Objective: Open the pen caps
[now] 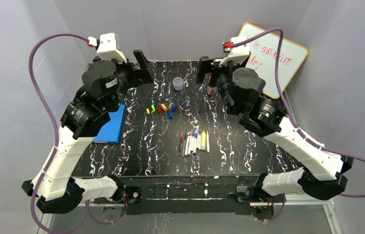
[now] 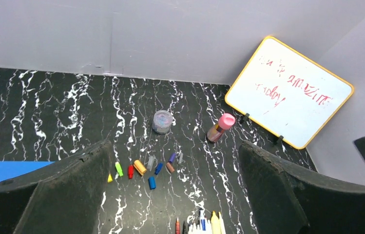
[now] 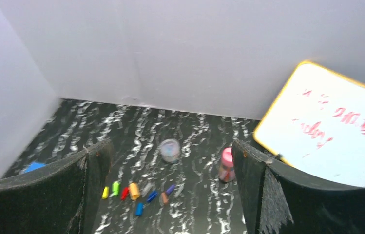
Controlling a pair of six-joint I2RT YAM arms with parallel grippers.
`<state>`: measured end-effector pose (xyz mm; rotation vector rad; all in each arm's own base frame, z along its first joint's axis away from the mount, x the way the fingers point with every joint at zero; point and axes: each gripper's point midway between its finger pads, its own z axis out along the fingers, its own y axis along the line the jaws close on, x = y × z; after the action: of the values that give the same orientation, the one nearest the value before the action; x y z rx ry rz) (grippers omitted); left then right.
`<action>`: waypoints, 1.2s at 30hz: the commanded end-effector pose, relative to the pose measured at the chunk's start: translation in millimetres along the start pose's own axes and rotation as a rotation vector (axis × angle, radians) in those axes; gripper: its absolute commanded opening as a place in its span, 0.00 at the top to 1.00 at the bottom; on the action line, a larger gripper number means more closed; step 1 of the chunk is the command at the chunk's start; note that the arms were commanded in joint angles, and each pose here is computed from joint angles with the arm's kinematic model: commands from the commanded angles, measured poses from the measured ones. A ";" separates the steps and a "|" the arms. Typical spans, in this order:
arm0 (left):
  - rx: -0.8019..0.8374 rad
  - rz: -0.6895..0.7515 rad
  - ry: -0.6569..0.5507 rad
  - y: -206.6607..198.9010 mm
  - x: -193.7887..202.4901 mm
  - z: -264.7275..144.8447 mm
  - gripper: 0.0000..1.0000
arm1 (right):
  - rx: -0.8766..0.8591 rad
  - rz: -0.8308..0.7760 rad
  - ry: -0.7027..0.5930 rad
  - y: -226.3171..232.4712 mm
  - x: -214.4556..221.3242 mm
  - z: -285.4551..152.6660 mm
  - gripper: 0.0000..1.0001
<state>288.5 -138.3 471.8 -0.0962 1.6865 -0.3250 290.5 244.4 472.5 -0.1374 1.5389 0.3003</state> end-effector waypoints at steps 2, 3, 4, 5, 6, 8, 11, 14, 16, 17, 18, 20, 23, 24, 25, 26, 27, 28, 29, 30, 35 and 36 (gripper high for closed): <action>0.006 0.070 0.020 -16.3 -6.6 12.7 0.02 | 0.223 -0.251 0.020 -22.4 16.4 19.9 0.02; -0.014 0.071 0.002 -15.8 -12.7 11.6 0.02 | 0.217 -0.232 0.018 -25.3 14.9 23.0 0.02; -0.036 0.063 -0.021 -14.1 -20.0 9.3 0.02 | 0.200 -0.196 0.028 -29.5 14.9 28.3 0.02; -0.052 0.053 -0.044 -12.3 -26.6 6.3 0.02 | 0.184 -0.142 0.064 -39.4 18.8 35.7 0.02; -0.062 0.042 -0.063 -10.7 -31.3 3.5 0.02 | 0.144 -0.052 0.133 -48.4 30.0 44.4 0.02; -0.075 0.018 -0.090 -6.9 -35.4 -1.1 0.02 | 0.113 0.171 0.254 -78.6 54.0 57.2 0.02; -0.052 0.016 -0.089 -3.8 -29.2 -8.0 0.02 | 0.090 0.306 0.169 -100.1 45.4 40.7 0.02; 0.001 0.048 -0.068 -1.6 -19.2 -19.6 0.02 | 0.068 0.377 0.003 -116.6 12.8 5.5 0.02; 0.015 0.053 -0.066 3.5 -16.6 -28.5 0.02 | 0.042 0.363 -0.087 -120.0 -10.9 -18.6 0.02; 0.020 0.054 -0.068 5.5 -16.6 -32.2 0.02 | 0.031 0.345 -0.120 -121.8 -20.8 -30.1 0.02; 0.018 0.053 -0.071 8.2 -16.9 -35.2 0.02 | 0.028 0.324 -0.136 -123.7 -26.1 -38.1 0.02; 0.000 0.045 -0.075 14.0 -14.4 -37.4 0.02 | 0.034 0.295 -0.146 -127.3 -29.9 -50.0 0.02; -0.083 -0.001 -0.097 29.0 -9.3 -35.7 0.02 | 0.031 0.286 -0.141 -129.3 -23.7 -62.7 0.02; -0.123 -0.030 -0.109 35.5 -7.7 -34.9 0.02 | 0.030 0.291 -0.139 -129.7 -21.0 -65.5 0.02; -0.191 -0.075 -0.126 45.6 -5.9 -33.5 0.02 | 0.031 0.299 -0.127 -129.8 -16.0 -66.7 0.02; -0.249 -0.132 -0.143 53.7 -3.6 -32.6 0.02 | 0.033 0.304 -0.112 -129.9 -12.1 -67.5 0.02; -0.297 -0.171 -0.153 60.9 0.5 -32.0 0.02 | 0.037 0.304 -0.087 -130.0 -5.8 -67.7 0.02; -0.323 -0.218 -0.162 64.3 3.9 -31.8 0.02 | 0.042 0.304 -0.071 -130.2 -1.3 -67.1 0.02; -0.333 -0.259 -0.163 65.1 7.2 -31.2 0.02 | 0.049 0.306 -0.057 -131.0 3.1 -66.8 0.02; -0.328 -0.279 -0.156 63.2 11.0 -29.4 0.02 | 0.055 0.304 -0.048 -132.1 6.3 -66.9 0.02; -0.318 -0.357 -0.091 54.2 38.7 -18.4 0.02 | 0.068 0.308 -0.024 -133.6 17.3 -65.1 0.02; -0.309 -0.363 -0.079 52.3 44.2 -17.0 0.02 | 0.067 0.309 -0.023 -133.3 18.1 -65.1 0.02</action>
<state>273.1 -96.9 428.1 -0.5048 1.6468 -0.2532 269.1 100.3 435.6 0.1554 1.5582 0.4719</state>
